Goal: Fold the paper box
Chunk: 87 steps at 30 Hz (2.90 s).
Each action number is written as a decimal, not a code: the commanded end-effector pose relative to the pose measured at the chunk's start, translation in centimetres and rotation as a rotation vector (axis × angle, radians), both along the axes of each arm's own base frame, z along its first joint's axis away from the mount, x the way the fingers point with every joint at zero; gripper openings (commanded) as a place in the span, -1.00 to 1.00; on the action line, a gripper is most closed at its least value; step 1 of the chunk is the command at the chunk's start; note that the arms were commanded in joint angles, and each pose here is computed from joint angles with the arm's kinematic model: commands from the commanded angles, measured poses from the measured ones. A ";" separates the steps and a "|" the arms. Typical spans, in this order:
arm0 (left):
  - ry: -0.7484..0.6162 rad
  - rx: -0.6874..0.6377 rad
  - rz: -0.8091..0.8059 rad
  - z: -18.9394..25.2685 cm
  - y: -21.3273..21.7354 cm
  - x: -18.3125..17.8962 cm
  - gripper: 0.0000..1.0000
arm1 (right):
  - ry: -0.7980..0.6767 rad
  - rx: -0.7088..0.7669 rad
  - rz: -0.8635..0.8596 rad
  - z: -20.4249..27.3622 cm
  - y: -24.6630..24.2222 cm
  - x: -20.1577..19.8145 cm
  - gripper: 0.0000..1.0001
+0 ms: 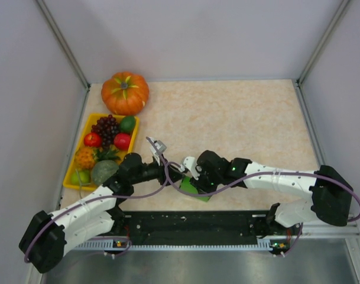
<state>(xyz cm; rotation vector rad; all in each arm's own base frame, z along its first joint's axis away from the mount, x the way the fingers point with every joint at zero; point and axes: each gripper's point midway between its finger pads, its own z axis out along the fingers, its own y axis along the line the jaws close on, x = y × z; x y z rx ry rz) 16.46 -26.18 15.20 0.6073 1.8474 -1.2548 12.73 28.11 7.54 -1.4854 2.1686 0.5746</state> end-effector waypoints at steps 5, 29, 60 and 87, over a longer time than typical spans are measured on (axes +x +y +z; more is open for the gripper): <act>-0.063 -0.005 -0.102 1.6 -1.3 -0.6 -0.27 | -0.037 0.066 0.007 1.8 1.3 1.0 -0.67; -0.123 0.114 0.046 0.5 -0.5 0.8 -0.37 | -0.037 0.062 0.008 1.5 1.3 1.1 -0.72; -0.138 0.166 0.116 -0.3 -0.4 0.4 -0.97 | -0.056 0.098 -0.052 2.3 2.0 1.9 -0.75; -0.071 0.183 0.481 -4.7 2.1 1.8 -1.00 | -0.208 0.060 -0.268 2.7 3.6 4.9 -0.79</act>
